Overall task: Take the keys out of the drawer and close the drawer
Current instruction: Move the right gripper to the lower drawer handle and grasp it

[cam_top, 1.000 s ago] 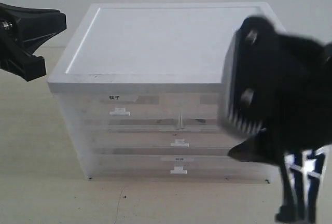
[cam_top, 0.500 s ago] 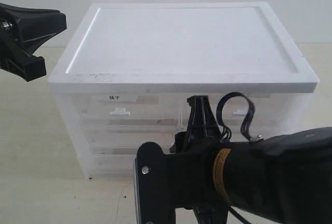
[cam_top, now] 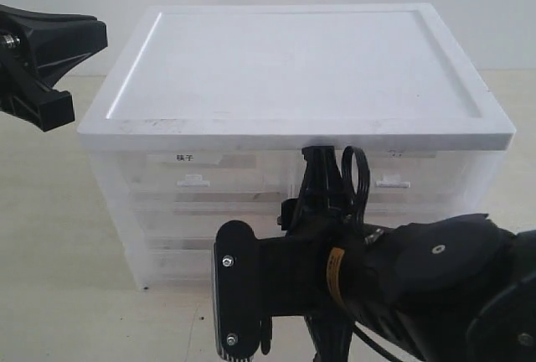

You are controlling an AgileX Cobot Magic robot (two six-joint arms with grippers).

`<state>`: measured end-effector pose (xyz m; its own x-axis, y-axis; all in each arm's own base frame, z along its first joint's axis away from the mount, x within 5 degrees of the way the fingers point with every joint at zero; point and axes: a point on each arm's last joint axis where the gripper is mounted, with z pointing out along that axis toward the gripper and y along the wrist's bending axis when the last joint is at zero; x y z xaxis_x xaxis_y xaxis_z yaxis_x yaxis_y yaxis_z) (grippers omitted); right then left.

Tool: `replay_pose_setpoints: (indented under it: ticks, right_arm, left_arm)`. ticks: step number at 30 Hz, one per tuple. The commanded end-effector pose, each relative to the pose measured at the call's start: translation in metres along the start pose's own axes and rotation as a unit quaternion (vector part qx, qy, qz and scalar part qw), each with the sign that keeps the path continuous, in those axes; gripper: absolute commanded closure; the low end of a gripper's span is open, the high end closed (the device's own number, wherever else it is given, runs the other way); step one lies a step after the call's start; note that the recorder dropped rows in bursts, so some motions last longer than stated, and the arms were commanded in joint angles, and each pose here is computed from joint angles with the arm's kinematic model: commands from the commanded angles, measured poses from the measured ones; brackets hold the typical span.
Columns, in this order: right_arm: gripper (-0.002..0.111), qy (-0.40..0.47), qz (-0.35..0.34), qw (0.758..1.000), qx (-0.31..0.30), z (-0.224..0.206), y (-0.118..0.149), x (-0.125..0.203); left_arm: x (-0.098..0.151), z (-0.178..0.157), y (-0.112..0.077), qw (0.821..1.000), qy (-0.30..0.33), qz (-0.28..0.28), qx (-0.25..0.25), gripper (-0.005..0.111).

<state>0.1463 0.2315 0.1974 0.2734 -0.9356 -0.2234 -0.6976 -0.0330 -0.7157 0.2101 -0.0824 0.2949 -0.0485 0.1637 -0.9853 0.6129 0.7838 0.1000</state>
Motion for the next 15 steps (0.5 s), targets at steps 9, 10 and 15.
replay_pose_setpoints:
  ticks: [9,10,15]
  right_arm:
    - [0.068,0.035,0.005,0.999,-0.008,0.019,0.007,0.005]
    - [0.068,0.037,0.005,0.999,-0.004,0.019,0.007,0.005]
    - [0.083,0.052,0.014,0.998,0.01,0.019,0.004,0.008]
  left_arm:
    - [-0.002,0.001,-0.001,1.0,-0.005,-0.004,0.005,0.102]
    - [-0.002,0.001,-0.001,1.0,-0.004,-0.004,0.004,0.102]
    - [-0.002,0.001,-0.001,1.0,-0.004,-0.004,0.004,0.102]
